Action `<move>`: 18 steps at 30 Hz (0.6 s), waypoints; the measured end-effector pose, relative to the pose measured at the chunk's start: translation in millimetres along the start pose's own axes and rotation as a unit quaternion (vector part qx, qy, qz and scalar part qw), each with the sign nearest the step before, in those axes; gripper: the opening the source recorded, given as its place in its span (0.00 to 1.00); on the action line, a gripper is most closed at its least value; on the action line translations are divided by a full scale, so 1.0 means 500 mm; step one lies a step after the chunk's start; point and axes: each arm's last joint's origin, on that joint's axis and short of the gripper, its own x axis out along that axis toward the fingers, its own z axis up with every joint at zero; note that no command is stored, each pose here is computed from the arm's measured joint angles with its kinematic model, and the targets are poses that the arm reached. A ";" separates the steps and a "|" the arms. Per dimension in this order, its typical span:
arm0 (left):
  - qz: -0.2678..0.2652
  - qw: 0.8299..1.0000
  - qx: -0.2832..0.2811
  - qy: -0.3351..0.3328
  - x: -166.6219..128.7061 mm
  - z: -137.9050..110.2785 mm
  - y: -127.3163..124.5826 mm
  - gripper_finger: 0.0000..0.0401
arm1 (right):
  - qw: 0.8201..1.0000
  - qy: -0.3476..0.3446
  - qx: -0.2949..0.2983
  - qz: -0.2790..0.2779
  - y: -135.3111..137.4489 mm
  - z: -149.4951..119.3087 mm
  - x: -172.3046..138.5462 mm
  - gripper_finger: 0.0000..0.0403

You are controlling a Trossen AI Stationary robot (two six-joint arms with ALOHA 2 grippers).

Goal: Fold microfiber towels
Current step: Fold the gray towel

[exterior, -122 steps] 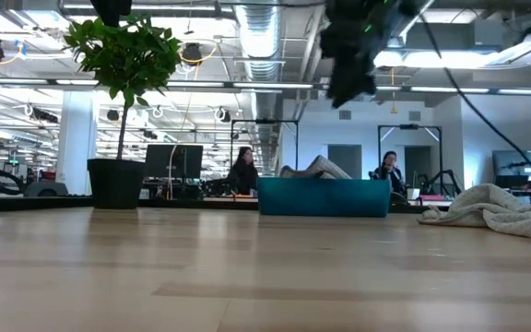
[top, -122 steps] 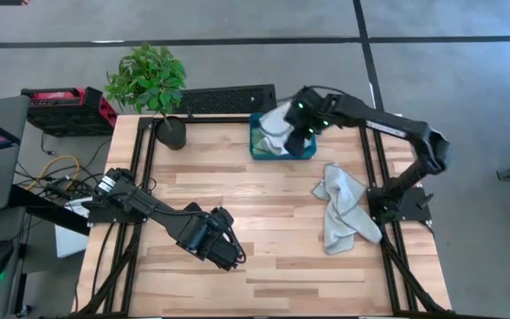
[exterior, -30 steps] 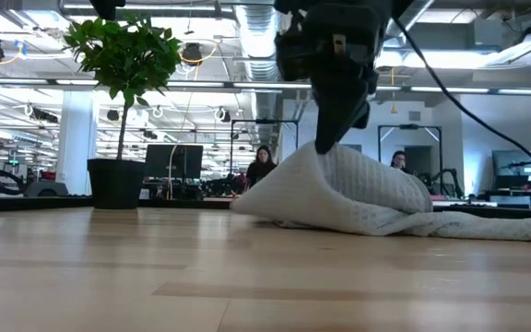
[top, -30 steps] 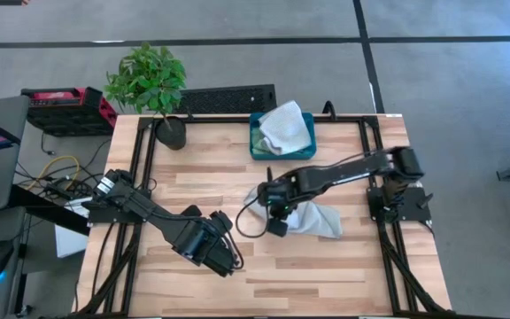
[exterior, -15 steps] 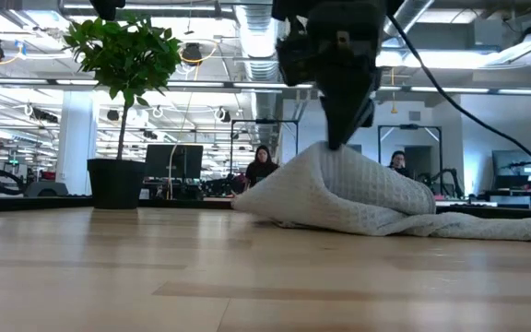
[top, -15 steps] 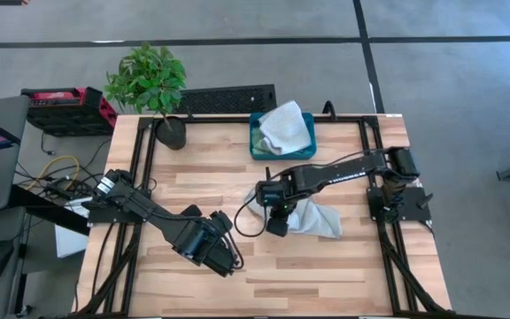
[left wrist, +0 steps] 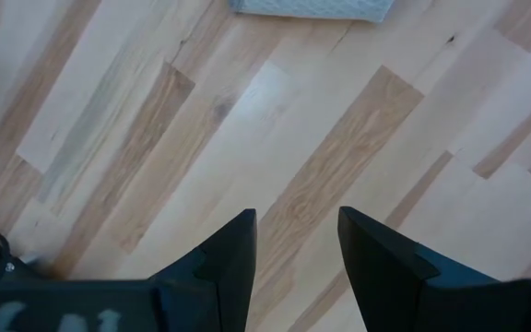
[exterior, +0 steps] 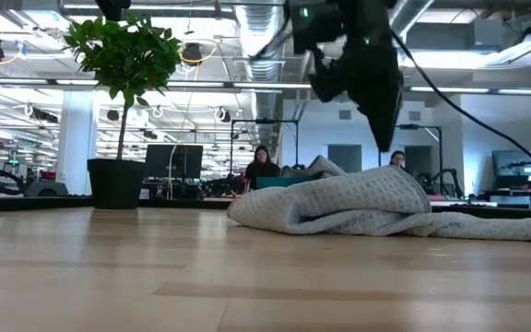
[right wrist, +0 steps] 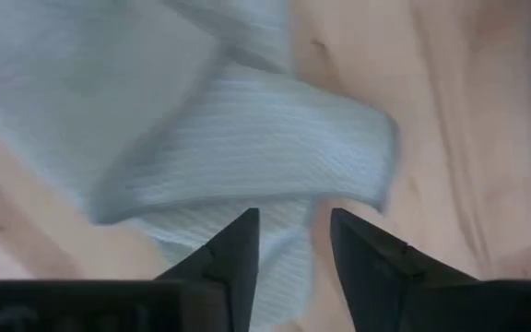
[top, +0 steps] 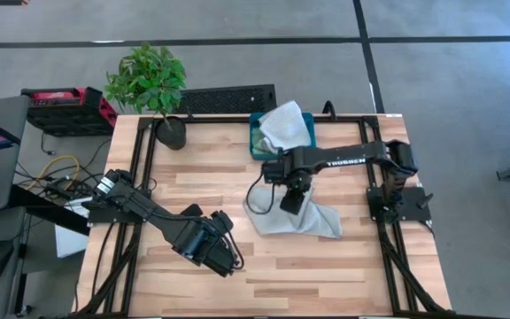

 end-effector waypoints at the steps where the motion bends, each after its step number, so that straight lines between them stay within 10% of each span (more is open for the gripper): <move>1: 0.000 1.000 0.000 0.000 0.000 0.000 0.000 0.37 | 1.000 0.010 0.012 -0.003 -0.012 0.000 0.004 0.40; 18: 0.000 1.000 -0.001 0.000 0.000 0.001 0.000 0.37 | 0.994 0.067 0.079 0.036 -0.139 -0.007 0.111 0.39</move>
